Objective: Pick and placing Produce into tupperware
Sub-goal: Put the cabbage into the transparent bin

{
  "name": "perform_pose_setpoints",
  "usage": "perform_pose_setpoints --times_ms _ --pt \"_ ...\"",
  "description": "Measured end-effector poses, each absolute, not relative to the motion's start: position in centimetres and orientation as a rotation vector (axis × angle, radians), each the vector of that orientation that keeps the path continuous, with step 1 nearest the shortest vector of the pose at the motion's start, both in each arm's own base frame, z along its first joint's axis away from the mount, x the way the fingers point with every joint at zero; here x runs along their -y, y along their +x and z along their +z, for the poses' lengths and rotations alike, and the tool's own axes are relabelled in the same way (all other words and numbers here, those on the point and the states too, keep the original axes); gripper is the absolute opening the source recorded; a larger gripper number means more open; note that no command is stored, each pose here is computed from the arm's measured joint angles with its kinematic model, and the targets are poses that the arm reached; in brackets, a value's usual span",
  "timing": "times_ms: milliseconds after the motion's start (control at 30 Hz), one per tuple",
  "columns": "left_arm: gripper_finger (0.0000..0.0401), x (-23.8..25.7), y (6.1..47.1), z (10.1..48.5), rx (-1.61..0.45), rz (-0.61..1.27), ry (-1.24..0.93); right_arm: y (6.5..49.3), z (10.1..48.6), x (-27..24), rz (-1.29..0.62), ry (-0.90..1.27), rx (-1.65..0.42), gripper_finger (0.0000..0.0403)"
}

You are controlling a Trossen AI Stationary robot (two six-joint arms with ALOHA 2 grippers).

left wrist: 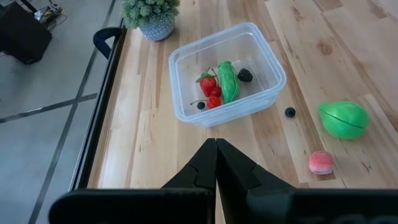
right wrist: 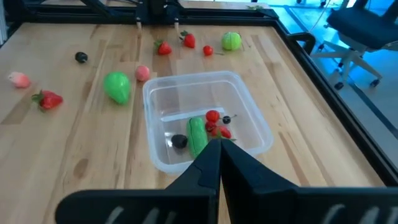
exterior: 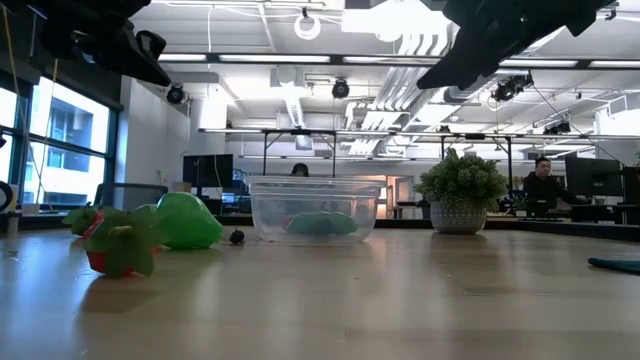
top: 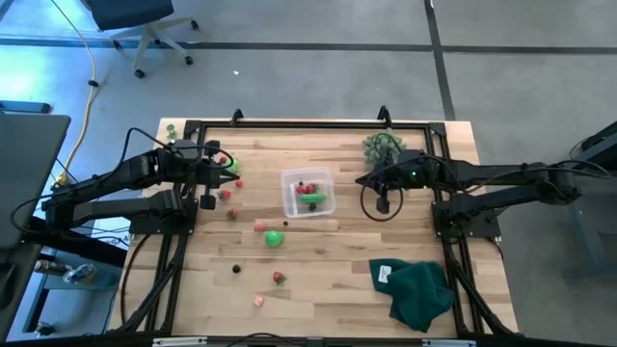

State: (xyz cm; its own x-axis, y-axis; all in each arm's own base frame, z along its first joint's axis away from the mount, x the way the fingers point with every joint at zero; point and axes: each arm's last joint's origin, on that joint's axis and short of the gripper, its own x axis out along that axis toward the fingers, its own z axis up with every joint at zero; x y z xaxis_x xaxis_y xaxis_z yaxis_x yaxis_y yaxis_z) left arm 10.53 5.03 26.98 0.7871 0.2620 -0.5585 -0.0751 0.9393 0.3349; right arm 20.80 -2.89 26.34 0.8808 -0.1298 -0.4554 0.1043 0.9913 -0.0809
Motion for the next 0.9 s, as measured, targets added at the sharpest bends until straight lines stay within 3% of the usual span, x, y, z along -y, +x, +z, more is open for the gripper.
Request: perform_pose_setpoints --times_ms 900 --pt "0.0001 -5.03 10.53 26.99 -0.641 0.185 0.305 20.79 26.31 2.89 -0.121 -0.054 -0.481 0.0002"
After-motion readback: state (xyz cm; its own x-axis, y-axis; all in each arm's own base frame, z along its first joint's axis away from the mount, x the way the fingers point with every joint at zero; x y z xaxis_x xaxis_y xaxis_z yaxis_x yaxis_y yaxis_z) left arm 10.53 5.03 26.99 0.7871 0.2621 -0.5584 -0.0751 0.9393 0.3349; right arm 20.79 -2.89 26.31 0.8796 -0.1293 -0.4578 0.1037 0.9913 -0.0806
